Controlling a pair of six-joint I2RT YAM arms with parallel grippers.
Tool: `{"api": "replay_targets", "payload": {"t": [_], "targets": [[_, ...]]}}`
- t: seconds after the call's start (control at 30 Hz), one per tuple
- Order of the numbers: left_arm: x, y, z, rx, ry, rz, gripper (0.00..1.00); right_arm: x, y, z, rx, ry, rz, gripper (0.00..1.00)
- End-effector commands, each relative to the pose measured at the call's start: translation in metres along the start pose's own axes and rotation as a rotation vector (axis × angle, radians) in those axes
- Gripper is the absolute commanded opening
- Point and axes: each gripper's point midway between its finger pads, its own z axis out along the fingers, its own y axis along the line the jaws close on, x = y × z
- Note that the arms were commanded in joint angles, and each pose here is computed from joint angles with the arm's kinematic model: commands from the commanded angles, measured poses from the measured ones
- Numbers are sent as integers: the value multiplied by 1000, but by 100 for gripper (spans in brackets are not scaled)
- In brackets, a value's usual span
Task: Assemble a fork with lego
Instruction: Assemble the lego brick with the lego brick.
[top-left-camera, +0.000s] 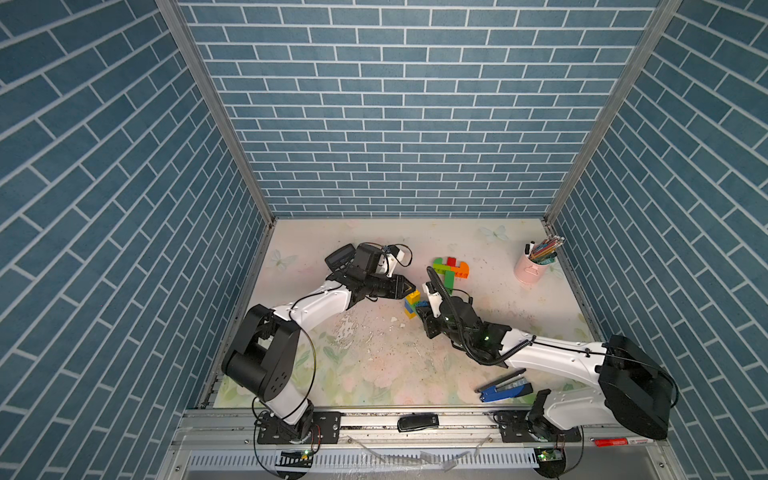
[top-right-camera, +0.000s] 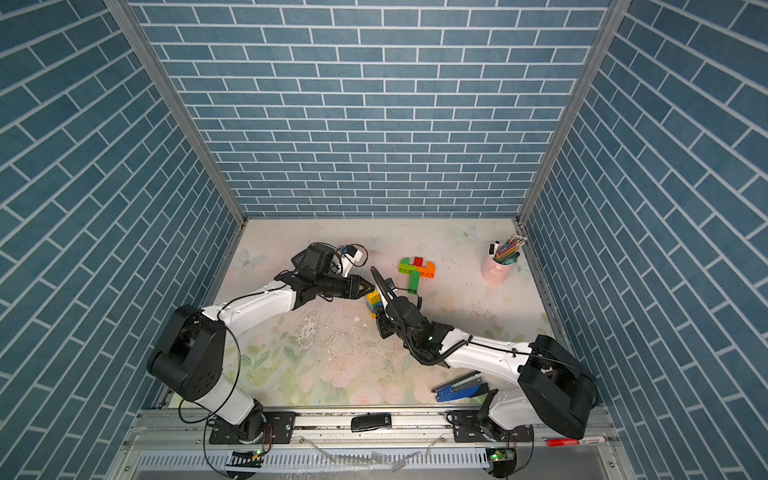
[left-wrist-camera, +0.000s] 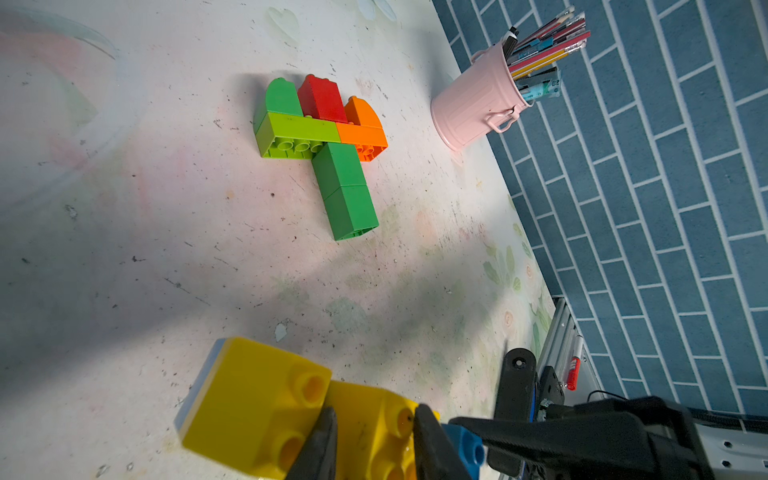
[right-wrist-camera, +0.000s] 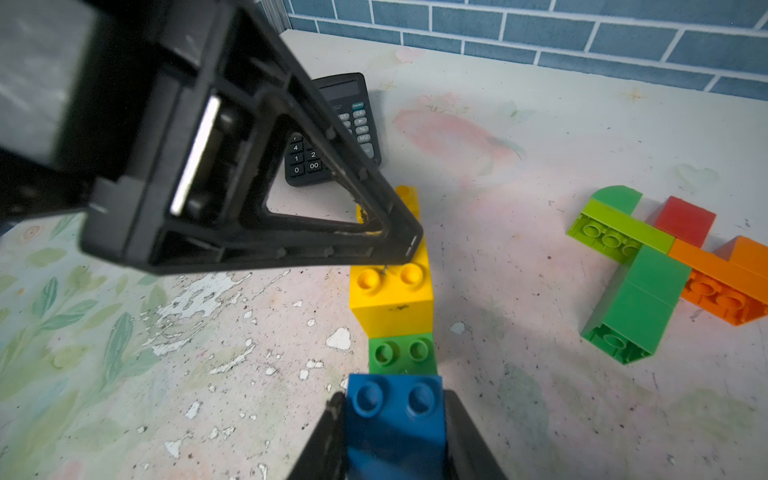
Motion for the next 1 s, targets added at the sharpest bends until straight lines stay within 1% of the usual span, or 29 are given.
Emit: {"api": "replay_targets", "payload": {"t": [0.0, 0.67, 0.97], "targets": [[9, 9, 4, -36, 41, -24, 34, 9, -8, 3, 39, -4, -13, 20], [10, 10, 6, -37, 49, -28, 34, 31, -11, 6, 27, -4, -5, 21], [10, 11, 6, -40, 52, -29, 34, 33, -5, 5, -9, -9, -13, 24]]}}
